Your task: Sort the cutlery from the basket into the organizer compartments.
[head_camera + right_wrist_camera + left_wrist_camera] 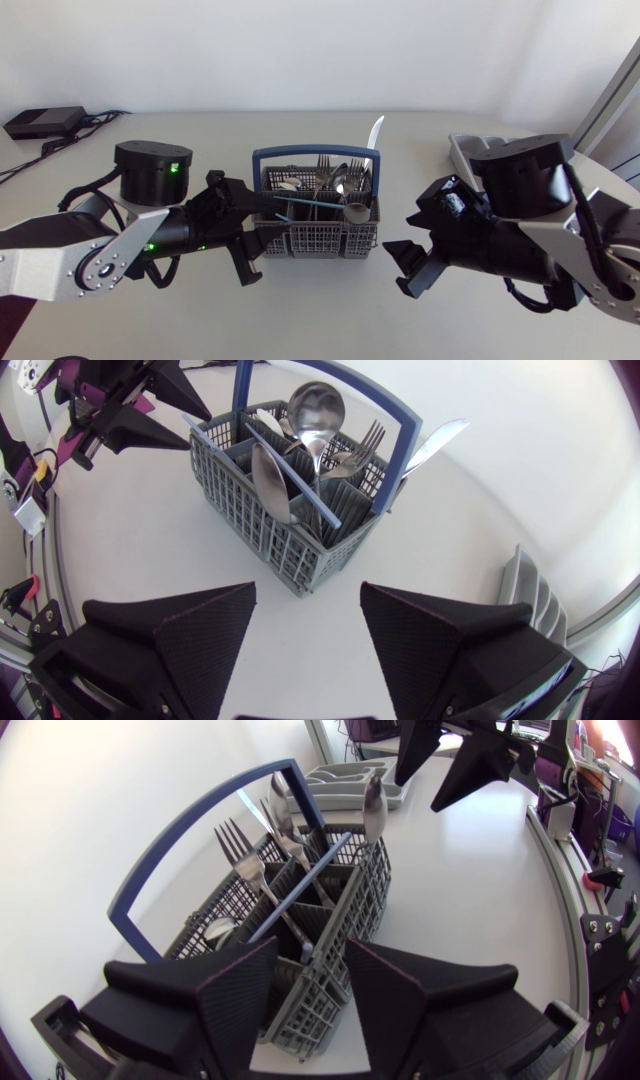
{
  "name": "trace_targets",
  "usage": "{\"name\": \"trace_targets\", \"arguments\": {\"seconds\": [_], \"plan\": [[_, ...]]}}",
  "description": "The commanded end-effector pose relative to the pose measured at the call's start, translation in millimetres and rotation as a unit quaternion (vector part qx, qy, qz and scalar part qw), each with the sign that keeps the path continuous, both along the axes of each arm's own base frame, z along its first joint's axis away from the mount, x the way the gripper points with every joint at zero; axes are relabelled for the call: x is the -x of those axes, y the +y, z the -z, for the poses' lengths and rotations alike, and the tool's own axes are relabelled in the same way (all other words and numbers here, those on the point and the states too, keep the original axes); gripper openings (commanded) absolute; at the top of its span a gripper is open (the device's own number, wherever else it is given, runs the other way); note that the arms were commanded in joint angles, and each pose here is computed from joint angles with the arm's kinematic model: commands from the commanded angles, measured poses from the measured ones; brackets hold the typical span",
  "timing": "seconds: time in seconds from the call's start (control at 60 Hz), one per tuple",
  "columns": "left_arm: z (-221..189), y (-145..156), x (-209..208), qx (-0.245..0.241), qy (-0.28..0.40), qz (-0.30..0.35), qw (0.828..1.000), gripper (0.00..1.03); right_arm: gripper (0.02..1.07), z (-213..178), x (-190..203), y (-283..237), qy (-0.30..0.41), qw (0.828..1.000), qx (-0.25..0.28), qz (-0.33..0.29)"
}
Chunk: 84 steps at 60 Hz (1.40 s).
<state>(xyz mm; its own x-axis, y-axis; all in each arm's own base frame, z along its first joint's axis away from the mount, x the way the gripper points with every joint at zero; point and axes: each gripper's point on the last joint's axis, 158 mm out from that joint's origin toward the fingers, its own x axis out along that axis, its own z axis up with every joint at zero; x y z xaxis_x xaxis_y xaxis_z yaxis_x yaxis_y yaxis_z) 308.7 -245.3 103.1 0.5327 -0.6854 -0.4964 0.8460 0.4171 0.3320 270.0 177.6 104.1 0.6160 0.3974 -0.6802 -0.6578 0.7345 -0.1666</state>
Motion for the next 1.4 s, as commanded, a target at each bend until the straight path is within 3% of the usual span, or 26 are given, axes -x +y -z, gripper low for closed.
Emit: {"name": "trace_targets", "arguments": {"seconds": [0.0, 0.183, 0.433, 0.9, 1.383], "plan": [[-12, -6, -9, 0.013, -0.011, -0.004, 1.0, 0.38, 0.78, 10, 3, 0, 0.004, 1.0, 0.014, -0.01], [-6, -8, -11, 0.011, -0.006, -0.002, 1.0, 0.28, 0.78, 12, 3, 0, 0.004, 1.0, 0.015, -0.011], [-7, -10, -13, 0.013, -0.009, -0.002, 1.0, 0.04, 0.78, 15, 4, -1, 0.004, 1.0, 0.016, -0.011], [-45, -11, -17, 0.015, -0.009, 0.001, 1.0, 0.04, 0.78, 13, 4, -1, 0.001, 1.0, 0.018, -0.014], [-158, 6, 12, 0.04, -0.03, 0.009, 0.999, 0.04, 0.82, -12, 11, 12, -0.012, 0.999, 0.014, -0.036]]}}
